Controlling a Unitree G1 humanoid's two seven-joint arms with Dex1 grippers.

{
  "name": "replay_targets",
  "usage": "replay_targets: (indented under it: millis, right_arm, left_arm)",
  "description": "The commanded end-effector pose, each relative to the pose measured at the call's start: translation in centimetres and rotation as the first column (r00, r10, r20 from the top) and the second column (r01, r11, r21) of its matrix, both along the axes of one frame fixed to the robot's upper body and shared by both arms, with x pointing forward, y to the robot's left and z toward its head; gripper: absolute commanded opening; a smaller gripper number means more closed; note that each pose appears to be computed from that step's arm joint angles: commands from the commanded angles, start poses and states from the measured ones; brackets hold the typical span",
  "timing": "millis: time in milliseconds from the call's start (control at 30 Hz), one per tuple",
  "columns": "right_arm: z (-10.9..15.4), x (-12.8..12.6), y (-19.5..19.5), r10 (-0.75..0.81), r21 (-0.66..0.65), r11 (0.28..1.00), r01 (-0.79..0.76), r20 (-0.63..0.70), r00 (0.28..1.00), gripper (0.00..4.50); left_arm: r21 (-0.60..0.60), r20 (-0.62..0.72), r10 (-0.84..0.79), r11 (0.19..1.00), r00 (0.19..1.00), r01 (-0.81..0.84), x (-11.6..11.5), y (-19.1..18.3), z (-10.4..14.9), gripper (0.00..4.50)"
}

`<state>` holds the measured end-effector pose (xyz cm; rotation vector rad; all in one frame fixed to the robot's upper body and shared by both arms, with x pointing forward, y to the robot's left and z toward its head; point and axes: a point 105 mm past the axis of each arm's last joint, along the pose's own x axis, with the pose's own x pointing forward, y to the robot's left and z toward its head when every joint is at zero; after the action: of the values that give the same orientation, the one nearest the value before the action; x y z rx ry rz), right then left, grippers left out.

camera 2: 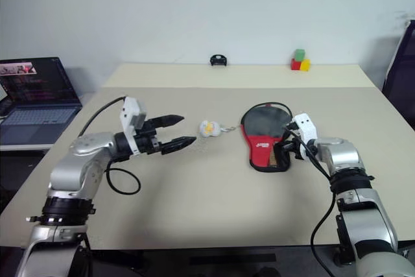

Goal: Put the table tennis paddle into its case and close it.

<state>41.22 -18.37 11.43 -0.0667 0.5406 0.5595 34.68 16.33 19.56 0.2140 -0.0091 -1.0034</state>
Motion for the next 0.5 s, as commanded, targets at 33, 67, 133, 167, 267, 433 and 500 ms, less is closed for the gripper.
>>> replay_targets:
  millis: [33,67,133,167,267,433,500]
  right_arm:
    - [-0.4,-1.2,1.2,0.034,0.066,0.997,-0.031,-0.053,0.998,0.01]
    - [-0.3,-1.5,1.7,0.050,0.077,0.996,-0.046,-0.057,0.997,0.01]
    - [-0.2,-2.4,2.7,0.086,0.096,0.992,-0.080,-0.064,0.994,0.01]
    - [-0.1,-2.8,3.2,0.104,0.108,0.989,-0.097,-0.068,0.992,0.01]
    - [0.1,-4.3,4.7,0.161,0.132,0.980,-0.150,-0.073,0.984,0.01]
    - [0.3,-6.2,6.7,0.219,0.155,0.966,-0.206,-0.075,0.973,0.01]
    - [0.4,-6.9,7.5,0.238,0.168,0.960,-0.222,-0.078,0.968,0.01]
  left_arm:
    - [0.061,-0.011,-0.051,0.997,0.999,0.052,-1.8,1.2,0.0,4.50]
    - [0.066,-0.043,-0.073,0.995,0.996,0.076,-2.3,1.3,-0.3,4.50]
    - [0.067,-0.095,-0.113,0.991,0.989,0.119,-3.3,1.5,-0.8,4.50]
    - [0.070,-0.118,-0.128,0.988,0.985,0.136,-3.7,1.5,-1.1,4.50]
    - [0.083,-0.160,-0.149,0.983,0.976,0.163,-4.5,1.8,-1.6,4.50]
    - [0.083,-0.201,-0.222,0.967,0.954,0.243,-6.3,1.2,-2.1,4.50]
    - [0.098,-0.214,-0.250,0.956,0.945,0.275,-7.1,0.9,-2.6,4.50]
